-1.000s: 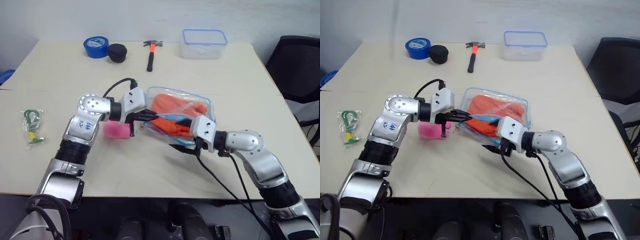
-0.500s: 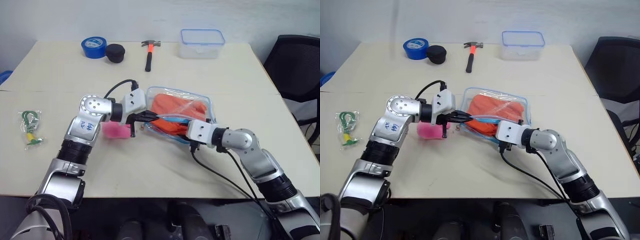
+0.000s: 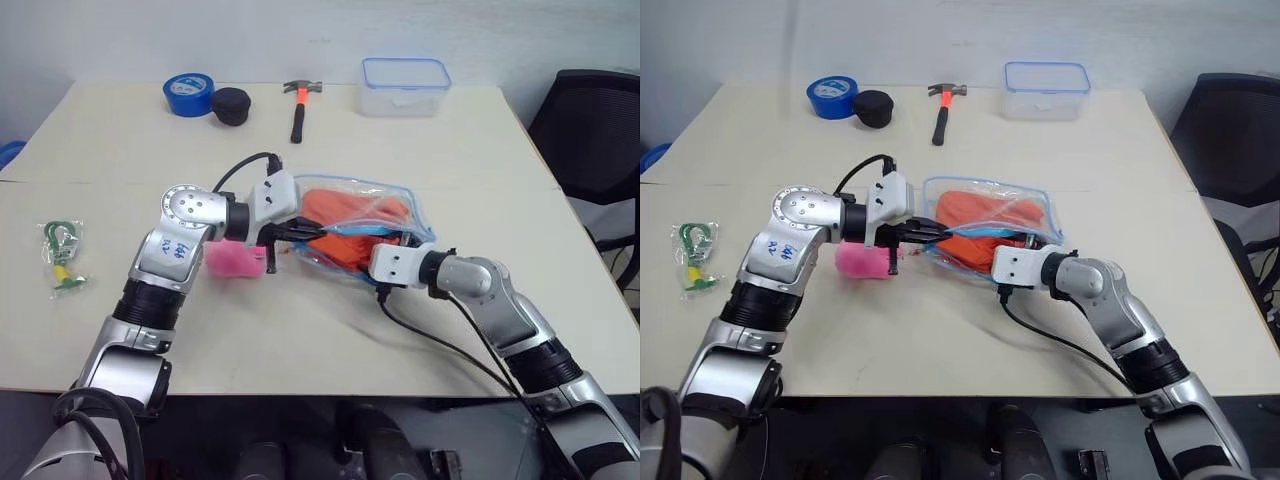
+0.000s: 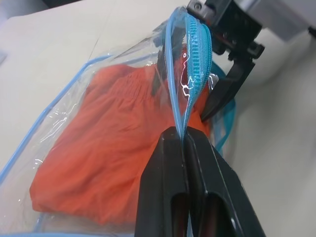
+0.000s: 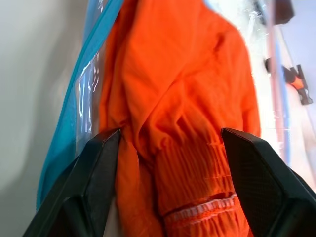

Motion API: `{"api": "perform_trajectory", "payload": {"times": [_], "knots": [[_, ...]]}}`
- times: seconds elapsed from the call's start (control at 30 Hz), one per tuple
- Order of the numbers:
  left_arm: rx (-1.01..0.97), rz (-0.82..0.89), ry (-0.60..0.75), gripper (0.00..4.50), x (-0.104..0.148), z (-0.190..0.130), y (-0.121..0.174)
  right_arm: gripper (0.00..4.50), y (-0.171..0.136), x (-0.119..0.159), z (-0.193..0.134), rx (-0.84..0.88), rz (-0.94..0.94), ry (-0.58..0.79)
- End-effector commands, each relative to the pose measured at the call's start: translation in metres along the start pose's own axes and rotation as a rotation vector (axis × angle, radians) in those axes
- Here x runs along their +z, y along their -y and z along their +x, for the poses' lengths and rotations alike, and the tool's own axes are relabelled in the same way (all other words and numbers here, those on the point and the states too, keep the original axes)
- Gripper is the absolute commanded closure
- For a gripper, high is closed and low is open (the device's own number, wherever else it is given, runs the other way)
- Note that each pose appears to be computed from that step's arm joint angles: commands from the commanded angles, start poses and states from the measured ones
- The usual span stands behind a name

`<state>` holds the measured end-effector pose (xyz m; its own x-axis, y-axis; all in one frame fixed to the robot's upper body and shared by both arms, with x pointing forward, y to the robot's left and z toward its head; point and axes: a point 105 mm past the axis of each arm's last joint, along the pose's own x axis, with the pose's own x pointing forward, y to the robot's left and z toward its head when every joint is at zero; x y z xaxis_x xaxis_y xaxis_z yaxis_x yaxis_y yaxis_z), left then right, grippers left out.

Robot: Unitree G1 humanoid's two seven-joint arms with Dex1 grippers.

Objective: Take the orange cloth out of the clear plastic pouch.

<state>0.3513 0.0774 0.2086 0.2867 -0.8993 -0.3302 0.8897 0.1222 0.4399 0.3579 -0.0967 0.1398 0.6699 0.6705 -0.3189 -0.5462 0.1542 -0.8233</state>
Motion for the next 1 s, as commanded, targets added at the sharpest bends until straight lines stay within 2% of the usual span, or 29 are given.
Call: {"api": "perform_trajectory", "payload": {"times": [0.03, 0.3, 0.5, 0.6, 0.77, 0.87, 1.0], "knots": [[0.012, 0.038, 0.057, 4.50, 0.018, -0.004, -0.001, 1.12, 0.003, 0.004, 0.005, 0.013, -0.121, 0.007], [0.044, 0.036, 0.033, 4.50, 0.011, -0.007, -0.006, 1.12, 0.002, 0.000, -0.004, 0.076, -0.228, -0.006], [0.037, 0.030, 0.046, 4.50, 0.013, -0.003, -0.002, 1.12, -0.014, -0.012, 0.012, 0.127, -0.164, -0.043], [0.032, 0.027, 0.046, 4.50, 0.012, -0.003, -0.001, 1.76, -0.019, -0.017, 0.020, 0.137, -0.134, -0.052], [0.021, 0.018, 0.038, 4.50, 0.009, -0.003, 0.002, 3.58, -0.022, -0.020, 0.024, 0.151, -0.121, -0.059], [0.018, 0.010, 0.037, 4.50, 0.008, -0.003, 0.004, 4.46, -0.027, -0.022, 0.024, 0.173, -0.109, -0.061], [0.031, -0.027, 0.054, 4.50, 0.009, -0.001, 0.002, 4.46, -0.030, -0.021, 0.024, 0.181, -0.114, -0.062]]}}
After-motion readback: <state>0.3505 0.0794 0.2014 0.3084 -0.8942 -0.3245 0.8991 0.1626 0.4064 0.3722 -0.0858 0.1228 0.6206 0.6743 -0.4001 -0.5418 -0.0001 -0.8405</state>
